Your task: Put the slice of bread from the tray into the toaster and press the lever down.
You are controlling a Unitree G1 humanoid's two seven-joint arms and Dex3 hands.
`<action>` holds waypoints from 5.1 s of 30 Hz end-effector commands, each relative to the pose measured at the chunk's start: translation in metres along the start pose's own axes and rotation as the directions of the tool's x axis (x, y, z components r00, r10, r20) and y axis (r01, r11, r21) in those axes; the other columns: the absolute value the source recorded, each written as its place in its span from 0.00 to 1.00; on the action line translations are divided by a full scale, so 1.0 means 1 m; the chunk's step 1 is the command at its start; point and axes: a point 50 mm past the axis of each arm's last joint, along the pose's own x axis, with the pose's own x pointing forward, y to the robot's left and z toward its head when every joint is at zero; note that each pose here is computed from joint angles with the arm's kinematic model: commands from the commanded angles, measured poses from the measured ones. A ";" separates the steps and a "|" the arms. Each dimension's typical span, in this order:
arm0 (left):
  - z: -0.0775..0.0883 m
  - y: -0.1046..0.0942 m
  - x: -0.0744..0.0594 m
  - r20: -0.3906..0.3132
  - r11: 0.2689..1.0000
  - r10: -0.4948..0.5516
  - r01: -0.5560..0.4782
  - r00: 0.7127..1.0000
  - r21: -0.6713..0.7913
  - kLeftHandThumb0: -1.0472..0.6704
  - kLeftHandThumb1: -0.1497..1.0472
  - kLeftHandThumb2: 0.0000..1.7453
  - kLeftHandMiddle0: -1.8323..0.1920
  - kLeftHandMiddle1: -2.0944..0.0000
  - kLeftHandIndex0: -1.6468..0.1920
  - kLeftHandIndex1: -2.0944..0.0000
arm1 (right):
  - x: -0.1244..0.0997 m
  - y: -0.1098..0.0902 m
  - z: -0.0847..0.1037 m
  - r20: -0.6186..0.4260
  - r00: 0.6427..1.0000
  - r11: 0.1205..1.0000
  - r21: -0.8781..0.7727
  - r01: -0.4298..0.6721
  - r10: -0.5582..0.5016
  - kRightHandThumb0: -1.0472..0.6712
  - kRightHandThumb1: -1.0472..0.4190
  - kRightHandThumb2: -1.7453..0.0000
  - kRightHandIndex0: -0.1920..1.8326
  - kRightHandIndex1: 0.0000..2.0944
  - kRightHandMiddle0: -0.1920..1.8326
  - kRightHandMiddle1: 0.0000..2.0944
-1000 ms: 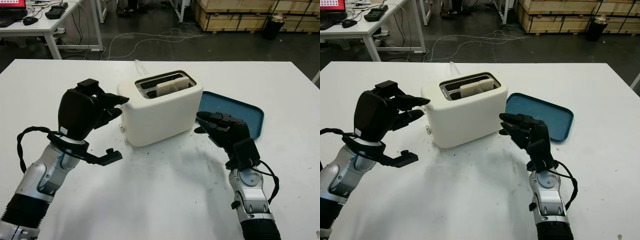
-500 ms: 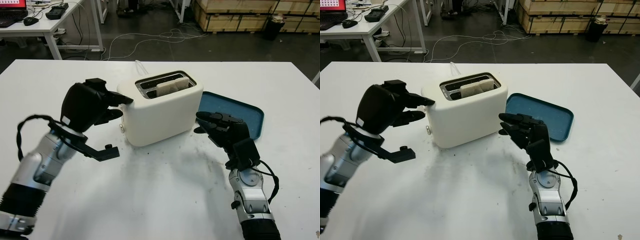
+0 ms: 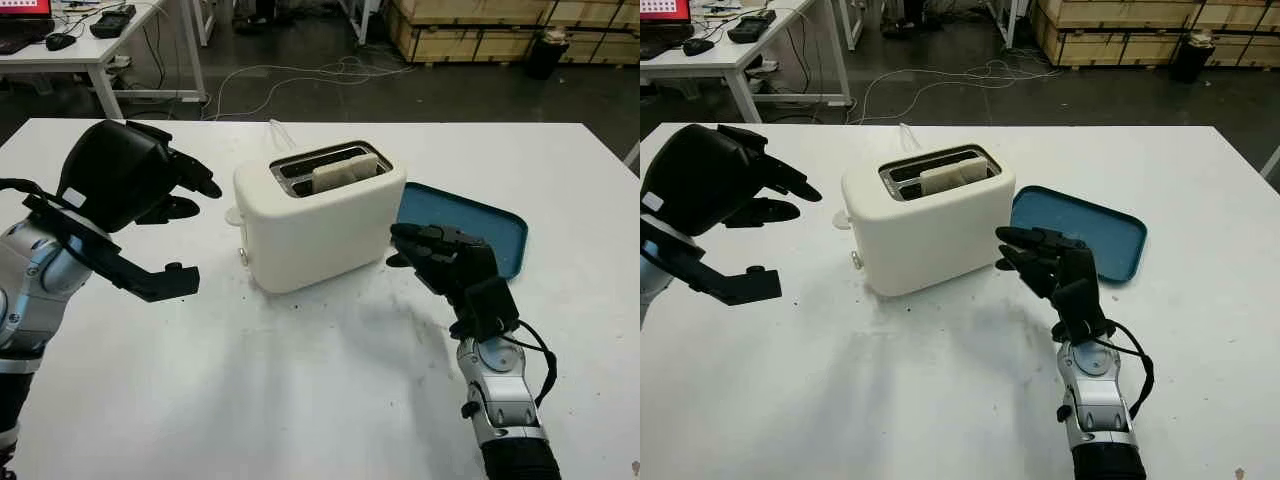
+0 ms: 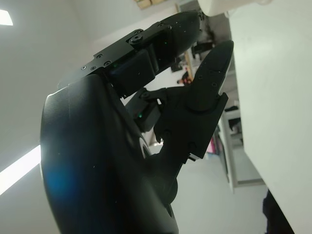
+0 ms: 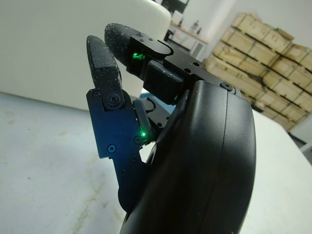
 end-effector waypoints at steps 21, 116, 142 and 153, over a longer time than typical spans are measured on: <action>-0.004 -0.038 0.020 0.095 1.000 0.019 -0.019 0.995 -0.008 0.44 0.71 0.00 0.43 0.37 0.17 0.97 | -0.002 0.000 -0.002 -0.011 1.000 1.000 0.003 -0.001 0.001 0.32 0.13 1.00 0.62 0.35 0.71 0.00; 0.094 -0.160 0.003 0.228 0.844 -0.285 0.356 0.931 -0.401 0.49 0.80 0.00 0.54 0.21 0.19 1.00 | -0.004 0.004 -0.008 -0.036 0.999 1.000 0.028 -0.010 0.011 0.34 0.14 1.00 0.62 0.36 0.71 0.00; 0.151 -0.185 0.031 0.322 0.775 -0.351 0.466 0.879 -0.426 0.46 0.79 0.00 0.53 0.21 0.19 1.00 | -0.005 0.002 -0.008 -0.046 0.999 0.999 0.034 -0.004 0.005 0.34 0.14 1.00 0.61 0.36 0.71 0.00; 0.143 -0.155 0.046 0.350 0.836 -0.259 0.390 0.900 -0.386 0.45 0.77 0.01 0.53 0.18 0.17 0.99 | -0.005 0.002 -0.008 -0.056 0.998 1.000 0.029 -0.003 0.004 0.34 0.14 1.00 0.61 0.35 0.71 0.00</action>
